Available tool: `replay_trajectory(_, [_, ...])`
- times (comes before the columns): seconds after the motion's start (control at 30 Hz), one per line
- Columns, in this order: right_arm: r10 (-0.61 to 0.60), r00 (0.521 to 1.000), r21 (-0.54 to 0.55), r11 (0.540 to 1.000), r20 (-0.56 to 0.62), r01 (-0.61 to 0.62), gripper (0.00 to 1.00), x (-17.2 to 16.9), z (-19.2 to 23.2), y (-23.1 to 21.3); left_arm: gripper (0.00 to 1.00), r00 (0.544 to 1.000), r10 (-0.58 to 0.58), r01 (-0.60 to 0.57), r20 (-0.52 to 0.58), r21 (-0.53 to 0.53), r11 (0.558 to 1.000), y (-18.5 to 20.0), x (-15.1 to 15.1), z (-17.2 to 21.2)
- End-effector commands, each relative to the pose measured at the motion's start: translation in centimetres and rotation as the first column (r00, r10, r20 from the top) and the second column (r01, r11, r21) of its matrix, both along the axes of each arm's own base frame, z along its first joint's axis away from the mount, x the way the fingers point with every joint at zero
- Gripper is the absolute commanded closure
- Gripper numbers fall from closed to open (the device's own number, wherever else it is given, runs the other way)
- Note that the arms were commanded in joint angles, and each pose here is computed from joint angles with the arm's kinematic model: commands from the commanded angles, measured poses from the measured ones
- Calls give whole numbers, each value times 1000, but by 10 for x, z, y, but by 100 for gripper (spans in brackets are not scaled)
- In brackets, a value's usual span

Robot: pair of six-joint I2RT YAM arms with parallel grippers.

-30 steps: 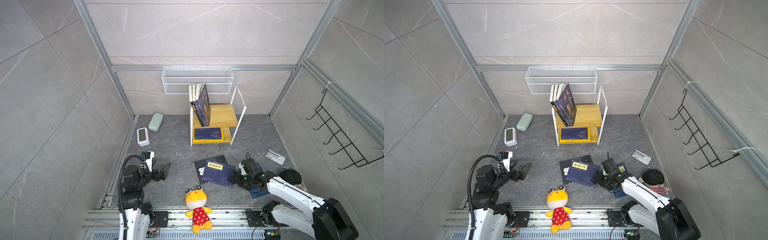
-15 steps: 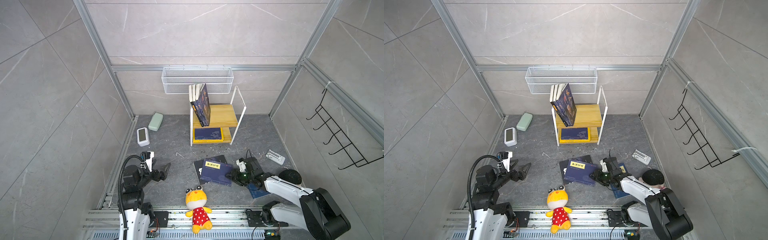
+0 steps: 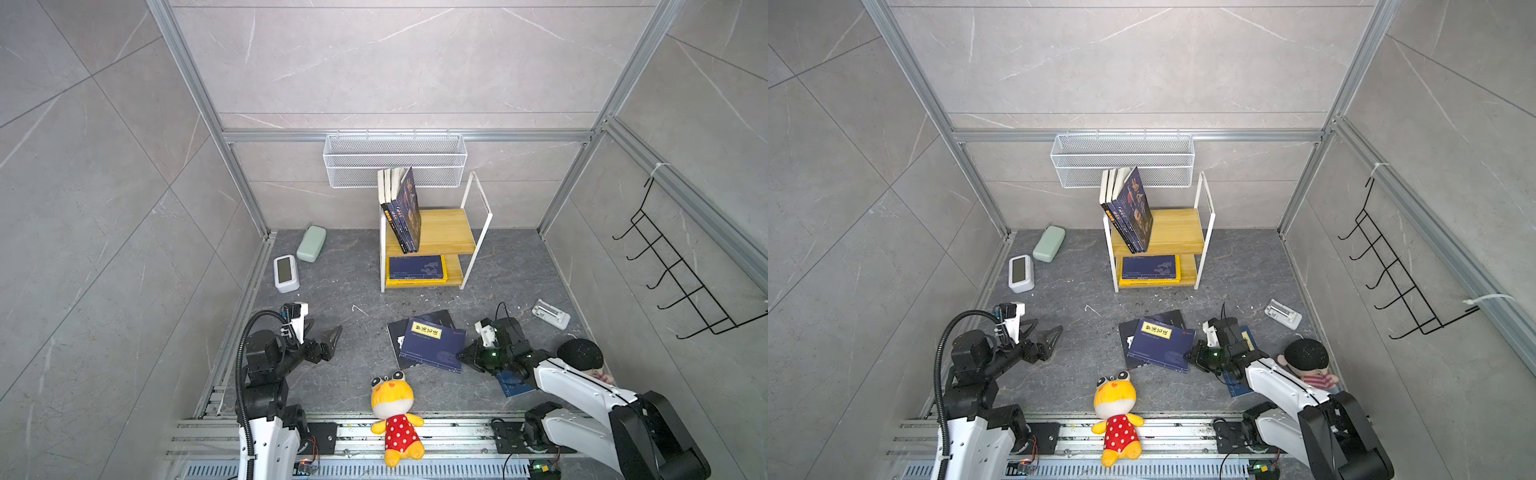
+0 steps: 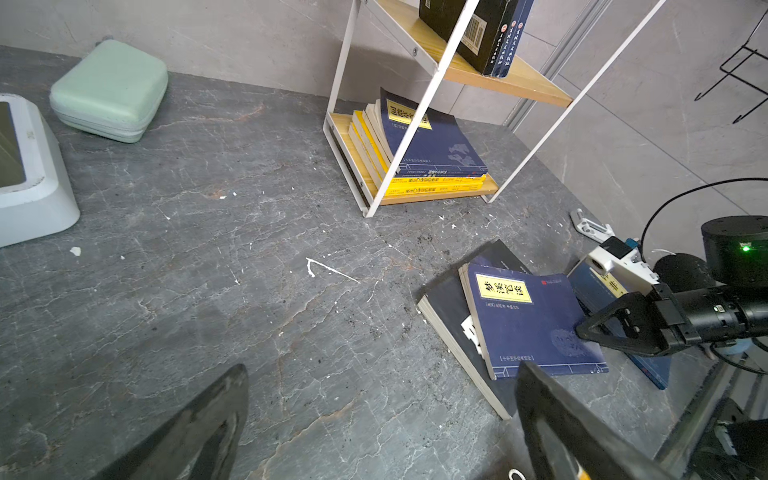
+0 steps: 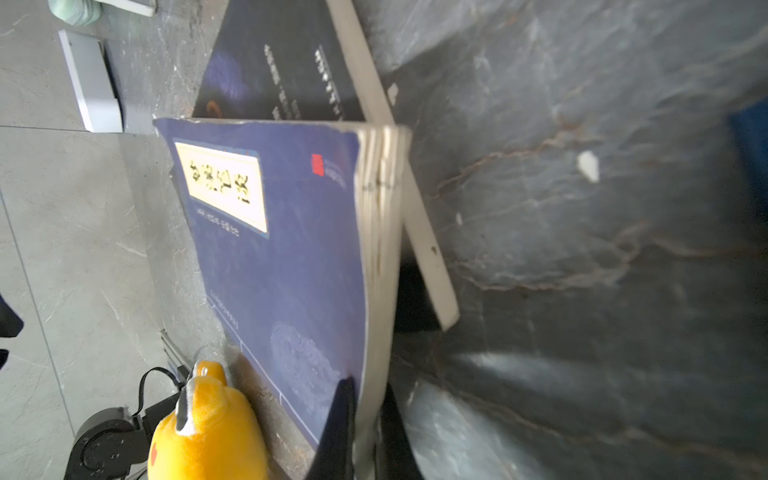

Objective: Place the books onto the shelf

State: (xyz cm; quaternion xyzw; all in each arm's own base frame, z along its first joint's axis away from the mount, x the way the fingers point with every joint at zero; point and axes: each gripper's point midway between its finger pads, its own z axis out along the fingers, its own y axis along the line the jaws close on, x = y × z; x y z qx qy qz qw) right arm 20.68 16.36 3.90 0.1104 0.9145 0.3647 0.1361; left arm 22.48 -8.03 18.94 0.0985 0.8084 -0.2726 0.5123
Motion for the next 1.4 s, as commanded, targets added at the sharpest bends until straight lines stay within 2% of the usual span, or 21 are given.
replay_trajectory(0.0, [2, 1000, 10, 1000, 20, -2, 100, -2, 13, -1, 1, 997, -45, 46, 66, -27, 999, -8, -1, 32])
replay_trajectory(0.17, [7, 991, 77, 997, 135, -18, 100, 8, 53, 7, 1, 995, -80, 84, 55, -61, 995, -15, 1, 38])
replay_trajectory(0.37, [46, 947, 103, 991, 318, -83, 100, 17, 101, 14, 1, 968, -233, 241, 89, -93, 966, -37, -5, 53])
replay_trajectory(0.5, [58, 882, 147, 979, 467, -142, 100, 23, 139, 22, 1, 945, -313, 323, 93, -134, 937, -50, -8, 66])
replay_trajectory(0.63, [88, 831, 173, 961, 550, -217, 100, 26, 172, 34, 1, 931, -366, 359, 6, -213, 909, -59, -9, 76])
replay_trajectory(0.7, [93, 801, 176, 954, 592, -241, 100, 28, 184, 38, 1, 923, -385, 374, -11, -210, 903, -62, -8, 82])
replay_trajectory(0.87, [35, 737, 264, 922, 675, -285, 100, 33, 216, 51, 1, 920, -392, 370, -26, -273, 888, -65, 8, 99])
replay_trajectory(0.97, [64, 701, 243, 912, 711, -329, 100, 33, 224, 63, 6, 932, -361, 348, 0, -269, 898, -62, 21, 102])
replay_trajectory(1.07, [67, 675, 256, 894, 735, -368, 100, 32, 235, 76, 7, 944, -328, 324, 30, -258, 910, -57, 26, 105])
replay_trajectory(1.23, [86, 621, 253, 863, 779, -437, 100, 29, 250, 98, 7, 910, -413, 409, 42, -264, 874, -68, 16, 113])
replay_trajectory(1.3, [90, 605, 256, 850, 791, -461, 100, 26, 256, 105, 7, 906, -422, 408, 17, -296, 864, -70, 19, 117])
replay_trajectory(1.37, [102, 588, 246, 842, 802, -481, 100, 23, 259, 110, 12, 909, -416, 388, -22, -316, 866, -71, 26, 115])
